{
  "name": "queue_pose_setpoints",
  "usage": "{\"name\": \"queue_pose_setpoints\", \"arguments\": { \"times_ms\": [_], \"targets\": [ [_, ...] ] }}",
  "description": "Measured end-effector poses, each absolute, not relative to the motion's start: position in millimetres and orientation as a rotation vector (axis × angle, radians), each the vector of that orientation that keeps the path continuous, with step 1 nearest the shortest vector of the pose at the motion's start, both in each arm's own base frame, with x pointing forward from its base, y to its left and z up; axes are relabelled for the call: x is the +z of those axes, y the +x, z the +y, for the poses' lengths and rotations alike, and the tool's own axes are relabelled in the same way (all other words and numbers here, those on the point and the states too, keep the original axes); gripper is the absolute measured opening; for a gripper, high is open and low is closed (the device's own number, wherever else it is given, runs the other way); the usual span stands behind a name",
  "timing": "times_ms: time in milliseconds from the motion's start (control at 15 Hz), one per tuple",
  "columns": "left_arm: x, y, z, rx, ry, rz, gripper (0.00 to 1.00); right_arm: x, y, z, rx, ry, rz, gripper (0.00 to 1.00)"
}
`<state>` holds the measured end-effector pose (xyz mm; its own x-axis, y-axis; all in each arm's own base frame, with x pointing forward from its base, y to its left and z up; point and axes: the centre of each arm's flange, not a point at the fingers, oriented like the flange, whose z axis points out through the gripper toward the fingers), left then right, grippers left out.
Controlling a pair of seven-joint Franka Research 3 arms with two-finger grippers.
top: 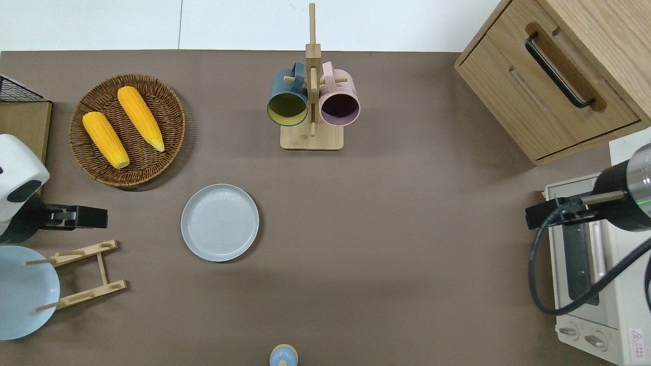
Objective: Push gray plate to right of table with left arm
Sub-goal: 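Move the left gripper out to the edge of the gray plate nearest it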
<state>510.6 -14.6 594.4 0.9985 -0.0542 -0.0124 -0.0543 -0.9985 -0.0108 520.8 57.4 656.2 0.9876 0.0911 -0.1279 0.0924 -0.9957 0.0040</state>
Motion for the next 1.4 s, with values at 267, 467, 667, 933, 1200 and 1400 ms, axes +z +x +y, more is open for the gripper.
{"name": "queue_pose_setpoints", "arguments": {
  "times_ms": [267,467,667,933,1200,1400],
  "targets": [
    [573.5,515.5,-23.0,0.009,-3.139,0.087,1.0,656.2,520.8,57.4,-0.2,3.122,0.144,0.99],
    [549.2,518.1,-24.0,-0.006,-3.147,0.083,1.0,656.2,520.8,57.4,-0.2,3.122,0.144,0.99],
    [525.2,519.3,-27.1,-0.025,-3.158,0.084,1.0,656.2,520.8,57.4,-0.2,3.122,0.144,0.99],
    [488.6,518.2,-38.1,-0.034,-3.169,0.103,1.0,656.2,520.8,57.4,-0.2,3.122,0.144,0.99],
    [460.1,515.0,-46.2,-0.055,-3.169,0.109,1.0,656.2,520.8,57.4,-0.2,3.122,0.144,0.99],
    [440.7,512.3,-45.7,-0.058,-3.17,0.105,1.0,656.2,520.8,57.4,-0.2,3.122,0.144,0.99]
  ]
}}
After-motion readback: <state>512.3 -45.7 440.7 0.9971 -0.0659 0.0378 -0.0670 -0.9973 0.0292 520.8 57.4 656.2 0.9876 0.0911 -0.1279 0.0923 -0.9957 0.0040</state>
